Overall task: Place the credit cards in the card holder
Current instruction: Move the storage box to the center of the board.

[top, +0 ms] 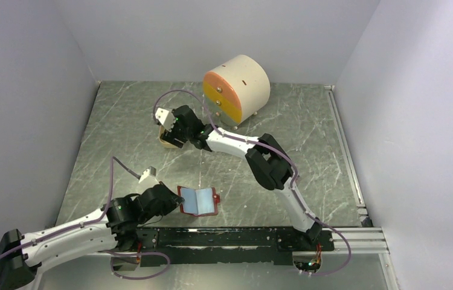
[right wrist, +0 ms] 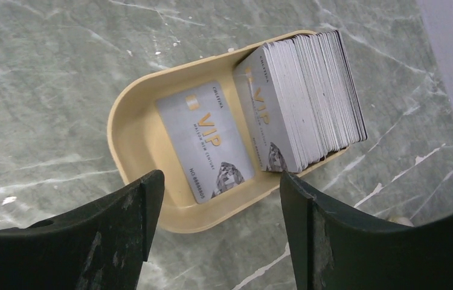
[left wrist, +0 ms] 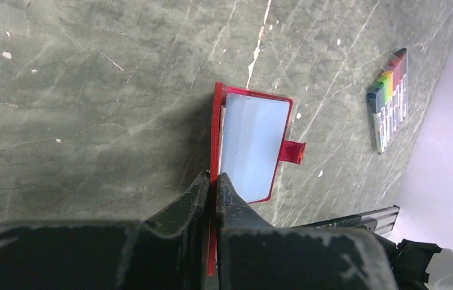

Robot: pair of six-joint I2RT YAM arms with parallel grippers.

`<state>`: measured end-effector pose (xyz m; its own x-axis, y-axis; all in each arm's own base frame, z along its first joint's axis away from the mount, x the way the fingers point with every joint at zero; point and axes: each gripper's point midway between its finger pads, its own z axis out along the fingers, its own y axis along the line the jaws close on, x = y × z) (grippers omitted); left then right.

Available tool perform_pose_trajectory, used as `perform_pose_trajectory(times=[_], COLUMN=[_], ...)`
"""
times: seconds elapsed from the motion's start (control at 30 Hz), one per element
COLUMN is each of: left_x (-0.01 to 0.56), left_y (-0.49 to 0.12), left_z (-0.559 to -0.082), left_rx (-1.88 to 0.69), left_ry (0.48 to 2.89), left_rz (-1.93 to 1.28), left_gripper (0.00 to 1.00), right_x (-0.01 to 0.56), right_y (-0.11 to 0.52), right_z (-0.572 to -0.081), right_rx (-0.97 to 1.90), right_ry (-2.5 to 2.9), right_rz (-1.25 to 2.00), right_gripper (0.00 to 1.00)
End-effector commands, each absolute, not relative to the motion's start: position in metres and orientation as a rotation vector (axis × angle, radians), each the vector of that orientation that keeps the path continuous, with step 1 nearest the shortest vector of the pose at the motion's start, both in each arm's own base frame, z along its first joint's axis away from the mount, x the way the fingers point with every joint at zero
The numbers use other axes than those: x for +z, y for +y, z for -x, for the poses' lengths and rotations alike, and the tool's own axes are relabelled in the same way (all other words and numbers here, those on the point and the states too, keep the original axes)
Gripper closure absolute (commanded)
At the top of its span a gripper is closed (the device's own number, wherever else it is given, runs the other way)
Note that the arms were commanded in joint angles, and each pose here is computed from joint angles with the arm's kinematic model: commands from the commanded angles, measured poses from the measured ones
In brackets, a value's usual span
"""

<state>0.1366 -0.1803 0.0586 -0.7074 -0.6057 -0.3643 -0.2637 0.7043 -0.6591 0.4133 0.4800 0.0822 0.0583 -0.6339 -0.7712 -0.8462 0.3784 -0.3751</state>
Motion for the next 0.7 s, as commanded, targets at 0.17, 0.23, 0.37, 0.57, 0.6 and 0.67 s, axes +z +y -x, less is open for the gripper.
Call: perform_pose_trajectory(times=[0.17, 0.23, 0.37, 0.57, 0.6, 0.67], left_x=[0.072, 0.072, 0.073, 0.074, 0.074, 0.075], left_y=[-0.182, -0.182, -0.183, -0.182, -0.182, -0.182], left_z=[-0.14, -0.14, -0.141, -0.141, -0.141, -0.141], left_rx=[-0.811, -0.813, -0.808, -0.798, -0.803, -0.813], left_ry=[2.302, 2.298, 2.301, 2.303, 2.299, 2.294], left_rz=[0.659, 0.658, 0.65, 0.645, 0.649, 0.651], left_gripper=[0.91, 0.91, 0.91, 0.91, 0.91, 0.91], right_x=[0.072, 0.07, 0.066, 0.066, 0.066, 0.066], right_y=[0.482, 0.483, 0.485, 0.491, 0.491, 0.493], right_z=[-0.416, -0.411, -0.404, -0.39, -0.387, -0.383], right_rx=[0.217, 0.225, 0.228, 0.258, 0.266, 0.274], right_ry=[1.587, 1.575, 1.566, 1.548, 1.548, 1.544], right_rz=[1.472, 1.504, 1.546, 1.598, 1.602, 1.612], right_gripper=[0.26, 0.26, 0.26, 0.26, 0.26, 0.26])
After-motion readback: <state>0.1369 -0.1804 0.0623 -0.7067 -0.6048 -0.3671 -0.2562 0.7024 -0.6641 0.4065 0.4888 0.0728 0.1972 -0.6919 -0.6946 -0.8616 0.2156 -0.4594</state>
